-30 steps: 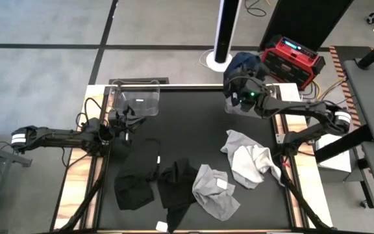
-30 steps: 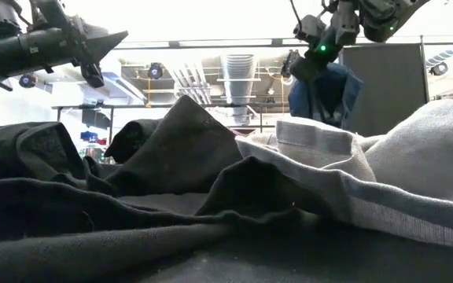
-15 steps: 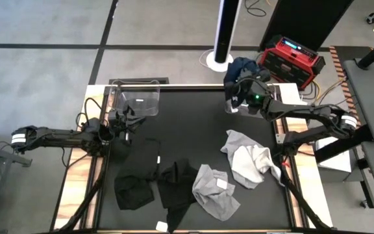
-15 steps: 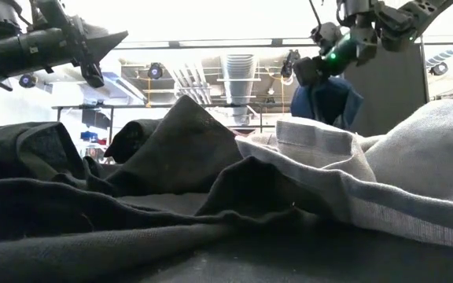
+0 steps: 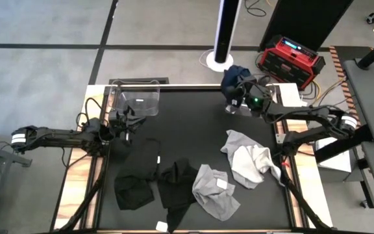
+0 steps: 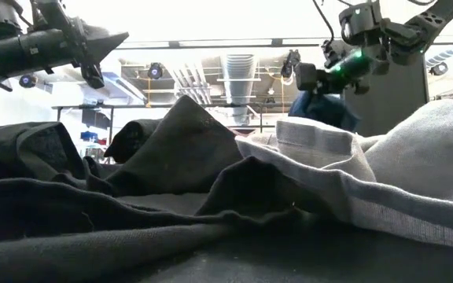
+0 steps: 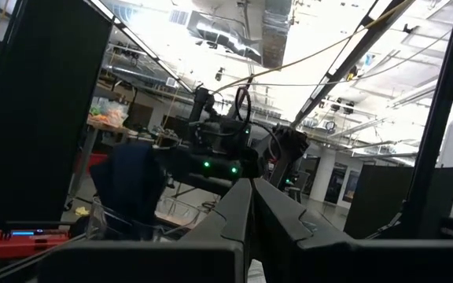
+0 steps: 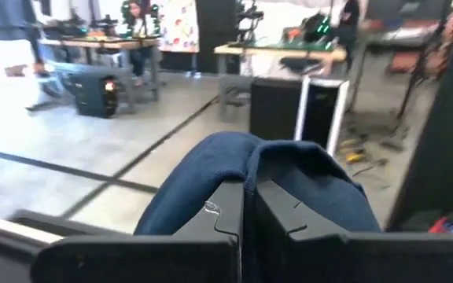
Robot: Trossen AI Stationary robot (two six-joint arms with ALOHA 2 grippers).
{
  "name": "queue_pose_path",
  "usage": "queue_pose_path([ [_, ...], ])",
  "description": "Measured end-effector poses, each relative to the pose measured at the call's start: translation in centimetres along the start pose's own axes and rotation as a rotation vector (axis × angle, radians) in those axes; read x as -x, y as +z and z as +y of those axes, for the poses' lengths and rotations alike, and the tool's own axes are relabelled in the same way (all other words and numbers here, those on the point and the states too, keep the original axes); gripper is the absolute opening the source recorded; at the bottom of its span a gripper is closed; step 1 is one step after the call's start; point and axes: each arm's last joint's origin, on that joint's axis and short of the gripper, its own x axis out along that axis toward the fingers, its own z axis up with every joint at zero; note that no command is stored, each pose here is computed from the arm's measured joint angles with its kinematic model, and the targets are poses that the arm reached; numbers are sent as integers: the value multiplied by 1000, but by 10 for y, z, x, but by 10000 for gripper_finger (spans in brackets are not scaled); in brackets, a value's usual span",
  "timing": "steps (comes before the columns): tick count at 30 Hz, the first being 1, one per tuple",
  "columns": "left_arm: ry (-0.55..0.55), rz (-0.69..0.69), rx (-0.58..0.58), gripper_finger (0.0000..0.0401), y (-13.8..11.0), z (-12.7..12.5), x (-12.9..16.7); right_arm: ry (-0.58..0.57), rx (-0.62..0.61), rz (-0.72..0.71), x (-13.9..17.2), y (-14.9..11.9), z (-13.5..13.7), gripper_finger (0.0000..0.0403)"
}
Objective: Sort towels by color in basket
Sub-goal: Put the blue towel into the right transparent bin
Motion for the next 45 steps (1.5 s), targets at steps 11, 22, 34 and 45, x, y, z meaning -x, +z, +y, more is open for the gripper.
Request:
queue_pose_path([
  [11, 1, 9, 0, 0, -1, 0, 0, 111, -207, 53, 8, -25, -5, 9],
  [22, 2, 15, 0, 0, -1, 0, 0, 106, -207, 132, 16, -45, -9, 9],
  [34, 4, 17, -4, 0, -2, 0, 0, 74, -115, 302, 19, -60, -9, 9],
  [45, 5, 17, -4, 0, -2, 0, 0, -26, 4, 403, 17, -51, -6, 9],
])
